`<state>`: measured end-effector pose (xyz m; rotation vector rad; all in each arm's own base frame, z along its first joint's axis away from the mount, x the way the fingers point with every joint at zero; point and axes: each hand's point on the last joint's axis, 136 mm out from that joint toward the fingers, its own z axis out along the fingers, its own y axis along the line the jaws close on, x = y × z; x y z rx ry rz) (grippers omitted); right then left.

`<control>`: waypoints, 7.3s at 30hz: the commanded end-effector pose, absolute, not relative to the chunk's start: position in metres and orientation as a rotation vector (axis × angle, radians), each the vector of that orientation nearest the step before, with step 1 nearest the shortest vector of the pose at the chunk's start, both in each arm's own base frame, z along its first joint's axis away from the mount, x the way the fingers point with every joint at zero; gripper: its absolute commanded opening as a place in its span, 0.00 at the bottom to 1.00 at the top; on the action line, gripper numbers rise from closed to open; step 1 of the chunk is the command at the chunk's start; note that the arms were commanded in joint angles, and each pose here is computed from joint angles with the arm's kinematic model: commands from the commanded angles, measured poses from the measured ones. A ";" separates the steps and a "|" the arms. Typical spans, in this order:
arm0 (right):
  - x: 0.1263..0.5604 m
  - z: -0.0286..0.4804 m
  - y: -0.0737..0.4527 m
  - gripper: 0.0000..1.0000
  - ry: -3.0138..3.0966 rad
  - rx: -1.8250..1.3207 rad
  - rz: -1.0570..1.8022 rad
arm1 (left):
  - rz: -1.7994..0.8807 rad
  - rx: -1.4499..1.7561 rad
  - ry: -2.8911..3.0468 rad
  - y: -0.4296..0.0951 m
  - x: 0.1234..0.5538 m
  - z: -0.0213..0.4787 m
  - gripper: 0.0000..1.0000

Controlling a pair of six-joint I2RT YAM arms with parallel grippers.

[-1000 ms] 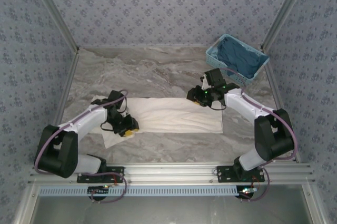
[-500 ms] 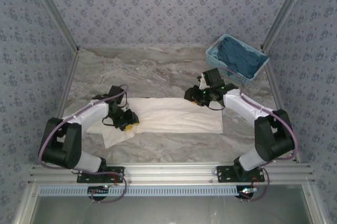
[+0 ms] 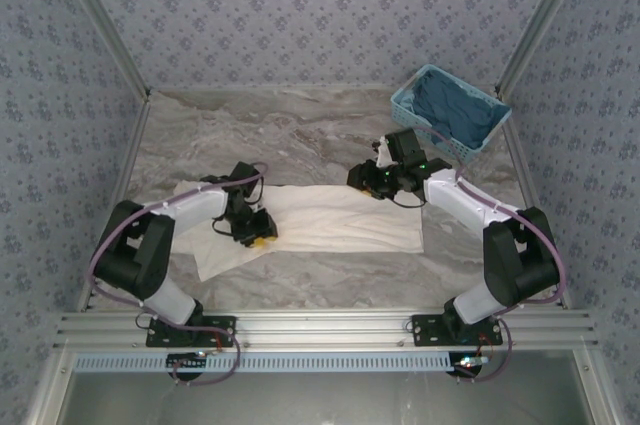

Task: Fold and stack the t-shirts

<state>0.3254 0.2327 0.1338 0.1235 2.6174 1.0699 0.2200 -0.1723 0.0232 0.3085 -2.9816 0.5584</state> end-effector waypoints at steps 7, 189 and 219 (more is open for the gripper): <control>0.324 0.138 0.243 0.39 2.600 0.054 1.103 | 0.530 0.323 -3.082 -0.161 0.237 0.045 0.45; 0.245 0.075 0.172 0.40 2.982 0.544 0.515 | 0.910 0.805 -3.298 -0.245 0.557 0.170 0.42; 0.245 -0.003 0.159 0.32 3.153 0.430 0.542 | 0.563 0.936 -3.041 -0.265 0.485 0.003 0.25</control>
